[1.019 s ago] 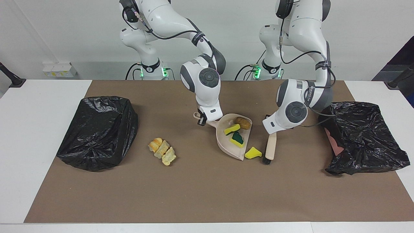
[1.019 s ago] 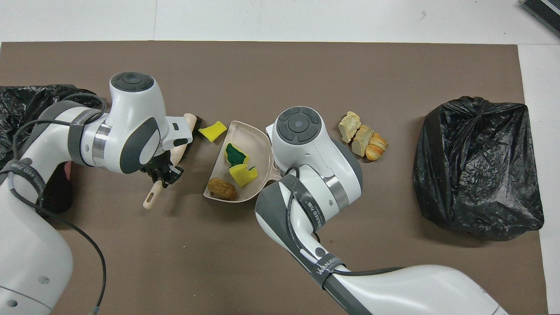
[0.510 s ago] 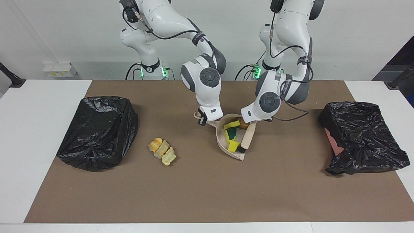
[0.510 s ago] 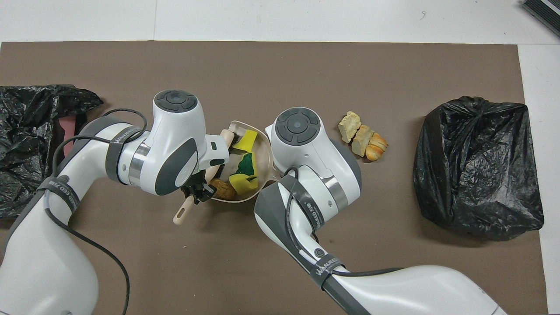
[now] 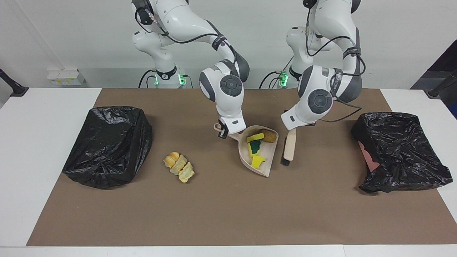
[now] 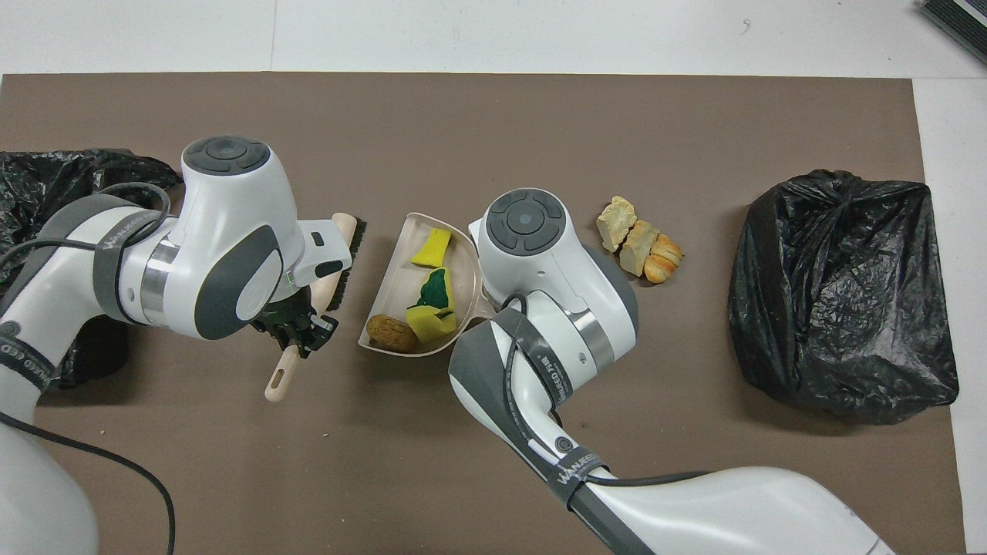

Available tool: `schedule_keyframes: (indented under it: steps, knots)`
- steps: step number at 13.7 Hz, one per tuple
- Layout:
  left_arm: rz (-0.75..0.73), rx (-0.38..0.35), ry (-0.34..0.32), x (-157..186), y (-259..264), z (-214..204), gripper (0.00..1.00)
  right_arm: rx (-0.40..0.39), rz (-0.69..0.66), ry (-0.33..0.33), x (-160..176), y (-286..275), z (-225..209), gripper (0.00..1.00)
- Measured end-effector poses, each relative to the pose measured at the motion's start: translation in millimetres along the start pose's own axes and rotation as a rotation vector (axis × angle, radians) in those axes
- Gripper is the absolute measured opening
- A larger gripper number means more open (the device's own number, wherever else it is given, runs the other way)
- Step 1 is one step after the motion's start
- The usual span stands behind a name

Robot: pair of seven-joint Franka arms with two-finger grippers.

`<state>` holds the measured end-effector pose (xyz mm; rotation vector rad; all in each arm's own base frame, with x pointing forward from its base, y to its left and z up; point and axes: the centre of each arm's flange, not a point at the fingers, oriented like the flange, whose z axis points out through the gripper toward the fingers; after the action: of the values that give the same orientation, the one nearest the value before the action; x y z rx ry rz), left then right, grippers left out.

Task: Sweep and dump trash in bin
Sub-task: 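Carry the dustpan to the black bag with the right gripper and tip it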

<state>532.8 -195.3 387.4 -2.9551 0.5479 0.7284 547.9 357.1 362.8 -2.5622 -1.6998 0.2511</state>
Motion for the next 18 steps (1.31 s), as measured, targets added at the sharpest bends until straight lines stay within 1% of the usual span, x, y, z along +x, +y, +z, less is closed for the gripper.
schedule_keyframes:
  steps: [3,5,6,8,11,13,15,18]
  knots:
    - [-0.088,-0.001,-0.011,-2,3,1,0.27,-0.011,0.015,0.012,-8,7,-12,0.33]
    - [-0.116,-0.001,-0.023,-5,4,0,0.27,-0.013,0.043,0.018,-36,23,-42,0.33]
    - [-0.140,-0.005,-0.034,-8,6,0,0.27,-0.008,0.050,0.014,-58,30,-63,0.33]
    - [-0.191,-0.035,-0.050,-11,15,0,0.27,0.011,0.059,-0.003,-105,40,-104,0.33]
    - [-0.279,-0.103,-0.090,-20,46,10,0.27,0.039,0.096,-0.016,-192,55,-157,0.33]
    - [-0.270,-0.105,-0.106,-34,81,24,0.27,0.034,0.123,-0.008,-254,66,-188,0.33]
    - [-0.258,-0.132,-0.091,-51,124,44,0.27,0.016,0.152,-0.003,-322,83,-209,0.33]
    - [-0.262,-0.157,-0.059,-84,178,77,0.27,-0.001,0.131,-0.031,-411,114,-211,0.33]
